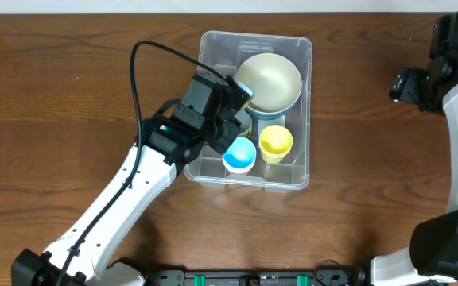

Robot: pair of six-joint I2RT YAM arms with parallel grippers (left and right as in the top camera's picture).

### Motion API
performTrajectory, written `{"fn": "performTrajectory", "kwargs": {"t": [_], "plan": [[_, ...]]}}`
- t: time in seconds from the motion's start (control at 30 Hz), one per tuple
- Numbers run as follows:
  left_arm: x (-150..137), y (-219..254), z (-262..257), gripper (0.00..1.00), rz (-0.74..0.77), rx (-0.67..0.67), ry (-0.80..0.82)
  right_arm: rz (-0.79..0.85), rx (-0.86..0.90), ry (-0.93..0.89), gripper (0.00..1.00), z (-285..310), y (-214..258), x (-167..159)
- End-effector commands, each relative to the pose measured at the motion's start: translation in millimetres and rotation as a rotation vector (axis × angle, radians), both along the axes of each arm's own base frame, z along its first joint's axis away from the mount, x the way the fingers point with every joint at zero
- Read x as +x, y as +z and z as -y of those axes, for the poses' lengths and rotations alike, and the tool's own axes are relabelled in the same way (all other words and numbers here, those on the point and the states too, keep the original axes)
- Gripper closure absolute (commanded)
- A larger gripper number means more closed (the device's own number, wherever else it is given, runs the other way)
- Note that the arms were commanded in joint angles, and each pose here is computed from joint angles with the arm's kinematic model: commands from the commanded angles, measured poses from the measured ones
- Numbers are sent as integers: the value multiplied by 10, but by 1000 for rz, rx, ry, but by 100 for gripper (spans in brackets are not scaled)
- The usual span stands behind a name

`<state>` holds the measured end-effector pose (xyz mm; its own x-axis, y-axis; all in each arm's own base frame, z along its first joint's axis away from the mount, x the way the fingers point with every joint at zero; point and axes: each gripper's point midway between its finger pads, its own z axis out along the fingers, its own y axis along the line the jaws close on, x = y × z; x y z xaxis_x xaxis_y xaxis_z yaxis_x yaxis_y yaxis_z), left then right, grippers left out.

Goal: Pack container
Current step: 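Carry the grey bowl into the bin over the yellow bowl, then lower the grey bowl onto the yellow bowl and open left gripper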

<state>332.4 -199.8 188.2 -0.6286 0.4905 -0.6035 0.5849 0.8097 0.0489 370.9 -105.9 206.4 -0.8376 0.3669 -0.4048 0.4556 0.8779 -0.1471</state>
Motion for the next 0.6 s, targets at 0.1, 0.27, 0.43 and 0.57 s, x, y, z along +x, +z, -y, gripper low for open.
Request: {"fn": "performTrajectory", "kwargs": {"t": [0.1,0.27,0.43,0.57], "plan": [[349,101,-773,63,31,-36,495,34,0,-20,1,21,104,0],[373,65,-879,73,-64,-178,571,34,0,-20,1,21,104,0],[330,60,-738,78,-99,-219,519,34,0,-20,1,22,102,1],[289,26,-623,94,-111,-212,489,34,0,-20,1,21,104,0]]}}
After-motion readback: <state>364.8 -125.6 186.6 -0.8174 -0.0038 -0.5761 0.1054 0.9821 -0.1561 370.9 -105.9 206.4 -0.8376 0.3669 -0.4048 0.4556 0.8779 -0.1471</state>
